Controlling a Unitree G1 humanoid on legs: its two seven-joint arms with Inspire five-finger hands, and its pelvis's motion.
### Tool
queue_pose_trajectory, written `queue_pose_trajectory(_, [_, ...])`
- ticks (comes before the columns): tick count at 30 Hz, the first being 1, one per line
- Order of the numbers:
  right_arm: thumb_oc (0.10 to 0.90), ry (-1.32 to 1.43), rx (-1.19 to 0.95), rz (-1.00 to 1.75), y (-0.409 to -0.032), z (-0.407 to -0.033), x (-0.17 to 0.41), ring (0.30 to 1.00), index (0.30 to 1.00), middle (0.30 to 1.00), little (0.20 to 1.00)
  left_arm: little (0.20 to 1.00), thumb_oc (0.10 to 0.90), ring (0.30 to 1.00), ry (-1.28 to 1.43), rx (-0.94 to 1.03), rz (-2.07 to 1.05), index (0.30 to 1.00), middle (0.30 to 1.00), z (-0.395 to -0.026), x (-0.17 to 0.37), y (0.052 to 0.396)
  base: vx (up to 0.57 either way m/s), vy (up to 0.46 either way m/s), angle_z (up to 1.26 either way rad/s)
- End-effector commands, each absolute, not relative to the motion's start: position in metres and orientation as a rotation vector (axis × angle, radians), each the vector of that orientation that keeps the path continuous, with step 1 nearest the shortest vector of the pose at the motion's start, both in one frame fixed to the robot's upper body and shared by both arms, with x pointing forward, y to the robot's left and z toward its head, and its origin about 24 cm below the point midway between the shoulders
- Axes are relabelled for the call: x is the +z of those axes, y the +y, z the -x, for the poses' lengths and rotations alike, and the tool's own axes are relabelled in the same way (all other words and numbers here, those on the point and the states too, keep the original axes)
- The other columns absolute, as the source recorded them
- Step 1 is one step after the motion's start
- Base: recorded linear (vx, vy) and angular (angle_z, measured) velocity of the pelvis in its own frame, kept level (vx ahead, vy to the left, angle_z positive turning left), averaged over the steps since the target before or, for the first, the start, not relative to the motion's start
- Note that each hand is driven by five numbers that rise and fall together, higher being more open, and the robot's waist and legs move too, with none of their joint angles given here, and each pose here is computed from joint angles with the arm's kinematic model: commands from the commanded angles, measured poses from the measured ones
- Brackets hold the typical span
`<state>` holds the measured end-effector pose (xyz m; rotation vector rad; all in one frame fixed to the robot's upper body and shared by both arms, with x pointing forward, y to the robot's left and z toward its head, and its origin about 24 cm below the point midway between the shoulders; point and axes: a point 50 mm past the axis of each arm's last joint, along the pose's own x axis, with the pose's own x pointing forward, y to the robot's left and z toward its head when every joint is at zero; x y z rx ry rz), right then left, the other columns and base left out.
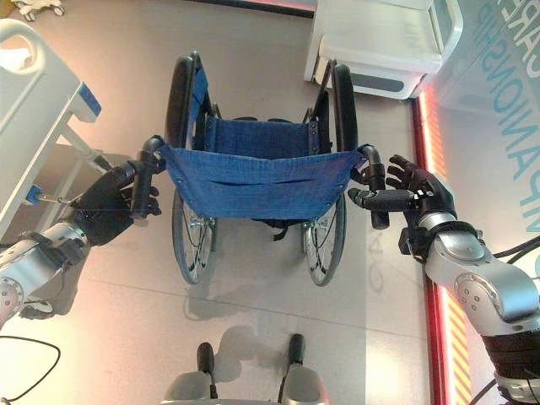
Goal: Push the wheelchair next to the bed
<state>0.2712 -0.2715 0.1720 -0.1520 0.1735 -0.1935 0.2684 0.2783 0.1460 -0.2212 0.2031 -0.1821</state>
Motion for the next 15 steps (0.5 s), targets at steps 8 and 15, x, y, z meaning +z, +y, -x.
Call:
queue_pose_trajectory(8, [0.4, 0.19, -0.114, 0.148, -0.26, -0.29, 0.194, 0.3, 0.3, 0.3, 0.3, 0.3, 0.4, 0.3, -0.138, -0.699, 0.282, 0.3, 0.3, -0.264, 0.22, 0.204, 0.01, 0.004, 0.0])
queue_pose_trajectory(15, [0.4, 0.22, -0.074, 0.058, -0.251, -0.292, 0.181, 0.3, 0.3, 0.3, 0.3, 0.3, 0.4, 0.3, -0.133, -0.703, 0.28, 0.3, 0.3, -0.263, 0.219, 0.201, 0.0, 0.0, 0.0])
